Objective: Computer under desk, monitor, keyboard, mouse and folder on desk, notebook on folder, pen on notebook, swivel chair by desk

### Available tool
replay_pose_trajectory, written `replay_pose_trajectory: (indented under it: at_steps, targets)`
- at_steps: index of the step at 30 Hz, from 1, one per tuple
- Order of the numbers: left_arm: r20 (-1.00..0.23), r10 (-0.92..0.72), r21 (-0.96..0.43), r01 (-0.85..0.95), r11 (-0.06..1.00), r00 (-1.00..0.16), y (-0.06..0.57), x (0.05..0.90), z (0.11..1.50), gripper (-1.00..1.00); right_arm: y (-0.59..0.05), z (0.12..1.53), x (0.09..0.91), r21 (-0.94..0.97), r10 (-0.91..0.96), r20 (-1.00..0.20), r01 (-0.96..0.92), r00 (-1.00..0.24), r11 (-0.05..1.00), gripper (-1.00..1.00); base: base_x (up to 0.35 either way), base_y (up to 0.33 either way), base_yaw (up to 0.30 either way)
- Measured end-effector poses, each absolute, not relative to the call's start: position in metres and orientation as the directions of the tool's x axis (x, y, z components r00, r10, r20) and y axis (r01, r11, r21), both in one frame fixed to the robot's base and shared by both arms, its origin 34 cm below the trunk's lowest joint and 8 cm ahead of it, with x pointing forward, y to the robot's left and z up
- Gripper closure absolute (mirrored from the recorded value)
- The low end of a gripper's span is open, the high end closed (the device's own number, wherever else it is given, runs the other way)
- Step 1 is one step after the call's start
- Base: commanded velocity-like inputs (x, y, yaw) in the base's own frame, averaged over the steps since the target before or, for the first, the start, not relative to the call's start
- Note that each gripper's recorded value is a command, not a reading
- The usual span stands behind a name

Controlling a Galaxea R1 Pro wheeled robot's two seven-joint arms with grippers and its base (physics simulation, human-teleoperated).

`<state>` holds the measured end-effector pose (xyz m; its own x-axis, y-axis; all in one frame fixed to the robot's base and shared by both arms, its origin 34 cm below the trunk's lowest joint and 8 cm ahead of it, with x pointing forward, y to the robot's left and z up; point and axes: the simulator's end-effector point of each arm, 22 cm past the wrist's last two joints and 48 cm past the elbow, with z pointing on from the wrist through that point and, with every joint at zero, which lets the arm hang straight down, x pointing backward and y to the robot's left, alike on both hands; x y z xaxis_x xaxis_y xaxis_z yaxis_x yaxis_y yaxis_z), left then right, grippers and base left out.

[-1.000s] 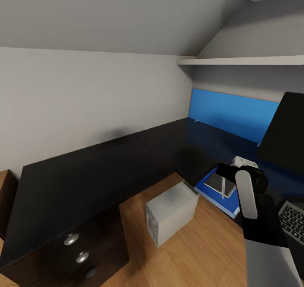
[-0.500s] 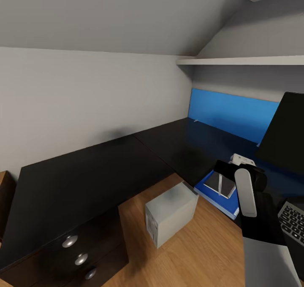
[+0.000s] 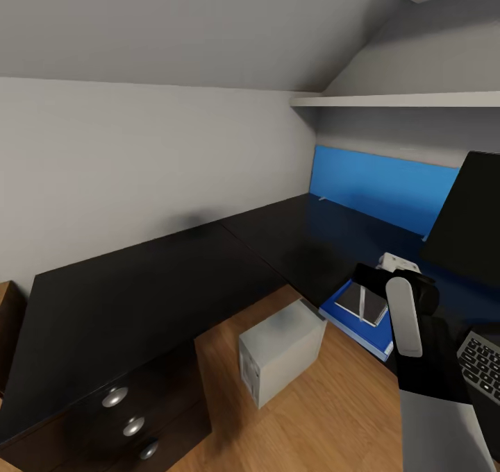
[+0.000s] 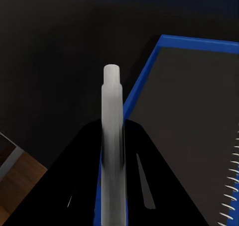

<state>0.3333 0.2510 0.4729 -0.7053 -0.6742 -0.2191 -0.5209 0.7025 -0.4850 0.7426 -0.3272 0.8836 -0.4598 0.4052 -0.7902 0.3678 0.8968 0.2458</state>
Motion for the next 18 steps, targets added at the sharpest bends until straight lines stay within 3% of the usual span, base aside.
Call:
replay_pose_trajectory:
  at_steps: [18]
  targets:
    - [-0.228, -0.668, -0.484, -0.513, 0.709, -0.708, 0.258, 0.340, 0.475, -1.00, -0.374, 0.874, 0.729, 0.233, 0.472, -0.769, 0.499, -0.431, 0.835, 1.00, 0.000, 0.000, 0.000]
